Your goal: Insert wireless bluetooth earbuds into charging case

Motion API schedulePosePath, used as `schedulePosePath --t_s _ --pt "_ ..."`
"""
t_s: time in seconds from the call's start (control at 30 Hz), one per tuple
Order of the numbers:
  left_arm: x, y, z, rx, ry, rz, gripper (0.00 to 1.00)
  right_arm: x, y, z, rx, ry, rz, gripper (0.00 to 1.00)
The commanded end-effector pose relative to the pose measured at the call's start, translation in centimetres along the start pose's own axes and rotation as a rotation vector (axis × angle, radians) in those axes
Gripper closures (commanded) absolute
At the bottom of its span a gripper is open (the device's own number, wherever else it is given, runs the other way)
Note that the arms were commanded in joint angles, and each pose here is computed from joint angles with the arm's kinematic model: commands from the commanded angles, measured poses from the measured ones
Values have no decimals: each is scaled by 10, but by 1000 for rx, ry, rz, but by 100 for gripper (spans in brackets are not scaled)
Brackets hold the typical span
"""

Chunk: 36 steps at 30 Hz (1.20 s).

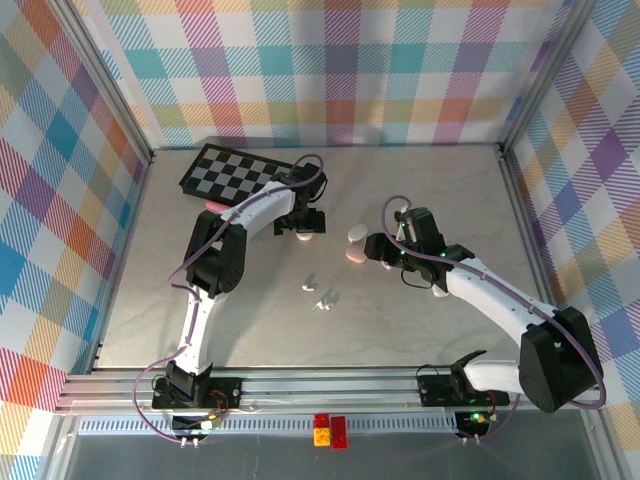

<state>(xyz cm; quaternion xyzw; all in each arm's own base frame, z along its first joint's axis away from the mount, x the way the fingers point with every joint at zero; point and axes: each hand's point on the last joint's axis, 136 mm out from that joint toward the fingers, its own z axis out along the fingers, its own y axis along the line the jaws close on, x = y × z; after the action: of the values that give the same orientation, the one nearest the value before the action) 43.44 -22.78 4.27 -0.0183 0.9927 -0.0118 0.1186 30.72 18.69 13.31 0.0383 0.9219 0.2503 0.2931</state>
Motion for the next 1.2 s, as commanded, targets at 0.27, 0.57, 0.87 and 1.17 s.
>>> schedulePosePath --t_s 0.27,0.57,0.87,1.17 --pt "-1 -2 21 2 46 -46 29 1 7 6 -25 12 -3 33" --pt "0 -4 33 14 55 -64 49 1 11 5 -37 12 -6 33" --pt "0 -9 -6 113 -11 -170 55 -2 22 0 -76 -30 -65 32" --pt "6 -25 -90 421 -108 -441 55 -4 73 -4 -240 -132 -183 31"
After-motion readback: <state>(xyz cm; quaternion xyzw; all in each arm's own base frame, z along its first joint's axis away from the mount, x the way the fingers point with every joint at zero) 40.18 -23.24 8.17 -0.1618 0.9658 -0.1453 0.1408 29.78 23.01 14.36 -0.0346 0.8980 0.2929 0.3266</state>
